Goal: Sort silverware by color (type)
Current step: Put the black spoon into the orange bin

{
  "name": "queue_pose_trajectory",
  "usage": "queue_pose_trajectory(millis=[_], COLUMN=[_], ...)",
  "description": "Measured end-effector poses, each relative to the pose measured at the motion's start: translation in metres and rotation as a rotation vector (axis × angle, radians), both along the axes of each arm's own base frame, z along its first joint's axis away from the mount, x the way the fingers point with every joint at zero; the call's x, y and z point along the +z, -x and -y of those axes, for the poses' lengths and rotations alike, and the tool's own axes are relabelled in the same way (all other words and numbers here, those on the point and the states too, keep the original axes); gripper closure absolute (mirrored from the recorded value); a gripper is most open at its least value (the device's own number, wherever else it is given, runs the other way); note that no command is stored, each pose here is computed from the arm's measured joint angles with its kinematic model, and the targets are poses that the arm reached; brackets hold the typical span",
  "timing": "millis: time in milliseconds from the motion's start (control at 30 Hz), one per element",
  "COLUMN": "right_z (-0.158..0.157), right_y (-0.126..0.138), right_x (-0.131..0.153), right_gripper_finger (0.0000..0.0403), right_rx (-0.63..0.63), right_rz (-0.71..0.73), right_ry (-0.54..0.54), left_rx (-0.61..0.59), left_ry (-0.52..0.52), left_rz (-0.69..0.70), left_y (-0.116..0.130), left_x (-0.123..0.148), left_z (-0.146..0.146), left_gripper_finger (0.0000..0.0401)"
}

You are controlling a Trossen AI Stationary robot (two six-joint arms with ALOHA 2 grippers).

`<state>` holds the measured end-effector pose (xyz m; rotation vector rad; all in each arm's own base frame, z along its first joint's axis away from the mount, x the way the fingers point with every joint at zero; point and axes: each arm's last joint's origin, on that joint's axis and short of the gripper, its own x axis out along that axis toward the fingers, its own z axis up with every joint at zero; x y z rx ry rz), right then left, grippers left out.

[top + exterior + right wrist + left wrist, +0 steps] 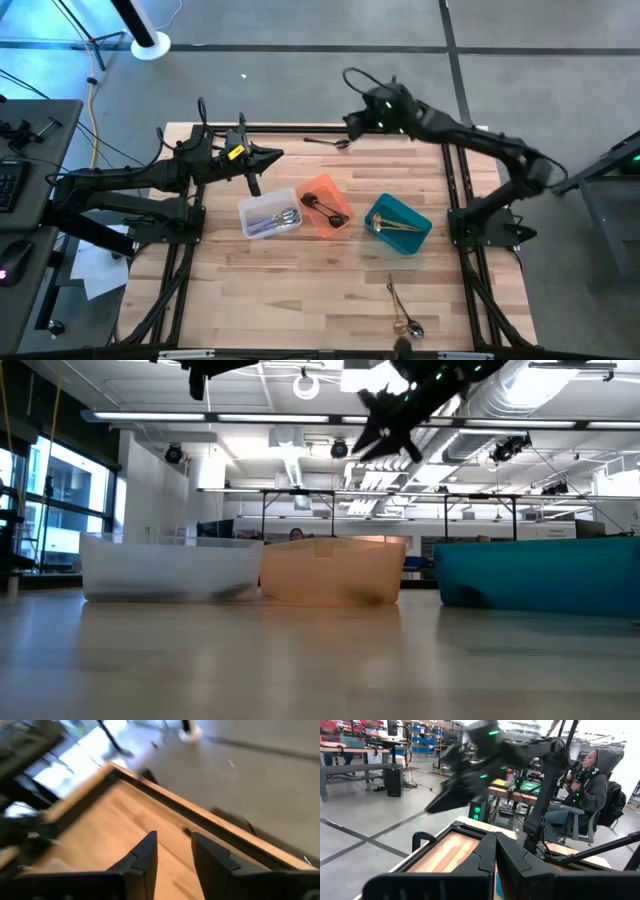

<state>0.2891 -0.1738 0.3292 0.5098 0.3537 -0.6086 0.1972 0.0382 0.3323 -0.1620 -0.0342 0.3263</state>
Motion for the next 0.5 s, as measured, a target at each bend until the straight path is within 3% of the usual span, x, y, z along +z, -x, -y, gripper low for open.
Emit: queue_pose_trajectory(millis=[233, 500], right_z=[0.065, 0.094], right_y=[-0.008, -0.005], right_x=[-0.048, -0.122], right_gripper_finger=[0.0259, 0.0247], right_rx=[-0.181, -0.238], right_rz=[-0.172, -0.320], right_ry=[-0.298, -0.606], left_rx=[0.000, 0.000], left_ry=[0.000, 0.000], left_rz=[0.000, 0.000], left_y=[0.000, 0.000], left_x=[0.000, 0.000], left_z=[0.000, 0.000], left_gripper_finger=[0.0401, 0.0401])
